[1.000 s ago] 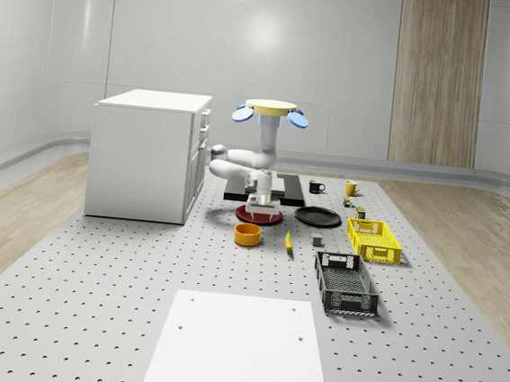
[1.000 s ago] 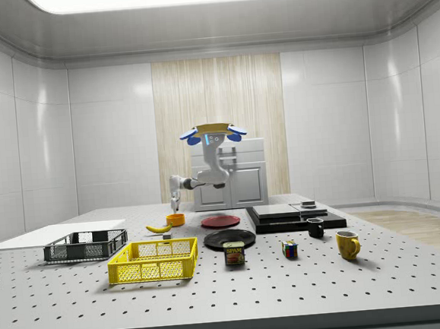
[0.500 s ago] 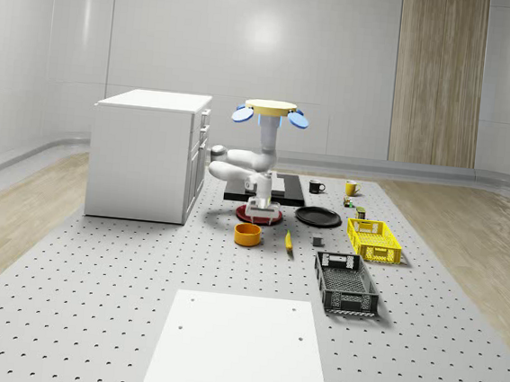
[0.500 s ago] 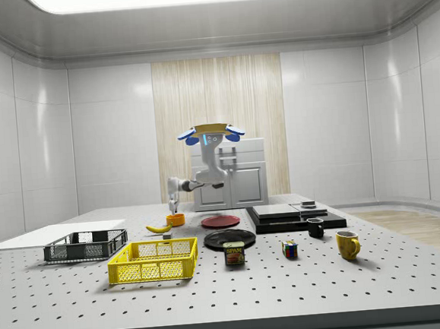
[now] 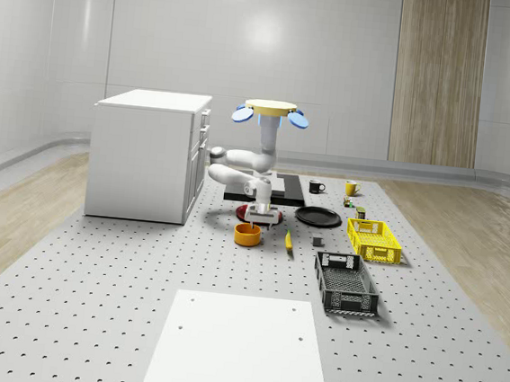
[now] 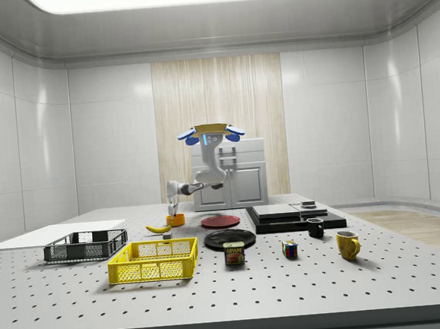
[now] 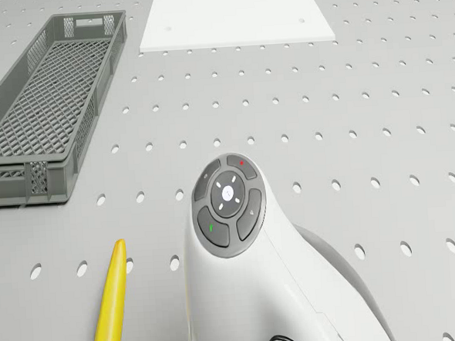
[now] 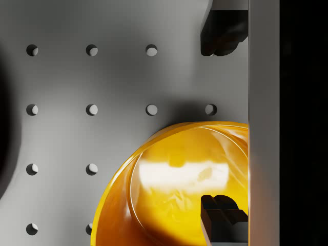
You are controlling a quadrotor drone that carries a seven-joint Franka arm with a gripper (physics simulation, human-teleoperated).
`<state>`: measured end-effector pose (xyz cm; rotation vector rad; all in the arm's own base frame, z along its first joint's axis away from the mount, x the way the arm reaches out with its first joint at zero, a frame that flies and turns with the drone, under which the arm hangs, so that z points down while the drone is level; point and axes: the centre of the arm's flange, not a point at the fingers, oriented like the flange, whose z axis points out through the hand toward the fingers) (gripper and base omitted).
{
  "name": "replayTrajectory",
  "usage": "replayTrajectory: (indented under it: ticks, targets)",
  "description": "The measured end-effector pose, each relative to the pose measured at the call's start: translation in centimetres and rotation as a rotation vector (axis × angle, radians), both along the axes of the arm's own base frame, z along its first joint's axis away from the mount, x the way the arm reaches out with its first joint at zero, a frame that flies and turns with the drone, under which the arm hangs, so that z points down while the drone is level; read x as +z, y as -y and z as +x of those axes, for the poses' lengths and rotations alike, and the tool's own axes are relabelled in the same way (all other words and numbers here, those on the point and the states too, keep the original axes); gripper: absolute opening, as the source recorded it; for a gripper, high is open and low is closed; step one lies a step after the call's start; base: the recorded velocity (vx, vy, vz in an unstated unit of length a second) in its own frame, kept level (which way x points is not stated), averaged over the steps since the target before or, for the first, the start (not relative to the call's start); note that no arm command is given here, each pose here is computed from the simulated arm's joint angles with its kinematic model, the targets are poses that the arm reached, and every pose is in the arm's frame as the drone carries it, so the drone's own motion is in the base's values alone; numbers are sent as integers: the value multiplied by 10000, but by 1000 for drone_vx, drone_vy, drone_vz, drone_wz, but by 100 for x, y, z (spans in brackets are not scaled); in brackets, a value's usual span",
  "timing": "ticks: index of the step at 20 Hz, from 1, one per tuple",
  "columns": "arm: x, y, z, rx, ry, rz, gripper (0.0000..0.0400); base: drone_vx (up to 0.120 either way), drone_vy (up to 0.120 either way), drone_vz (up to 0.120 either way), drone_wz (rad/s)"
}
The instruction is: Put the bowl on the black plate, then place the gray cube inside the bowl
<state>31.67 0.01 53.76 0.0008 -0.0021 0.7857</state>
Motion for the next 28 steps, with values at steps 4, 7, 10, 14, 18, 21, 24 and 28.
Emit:
replayTrajectory:
  ticks: [4, 7, 10, 14, 18, 21, 24, 28]
  targets:
    - [92, 0, 11, 0, 0, 0, 400, 0, 0, 0, 0]
    - [130, -16, 16, 0, 1, -1, 400, 0, 0, 0, 0]
    - [153, -47, 18, 1, 1, -1, 400, 0, 0, 0, 0]
    - [199, -54, 19, 1, 1, -1, 400, 0, 0, 0, 0]
    - [218, -22, 20, 1, 1, -1, 376, 0, 0, 0, 0]
    - [225, -11, 20, 1, 1, -1, 231, 0, 0, 0, 0]
    - [228, -5, 20, 1, 1, -1, 162, 0, 0, 0, 0]
    - [212, -2, 20, 1, 2, -1, 123, 0, 0, 0, 0]
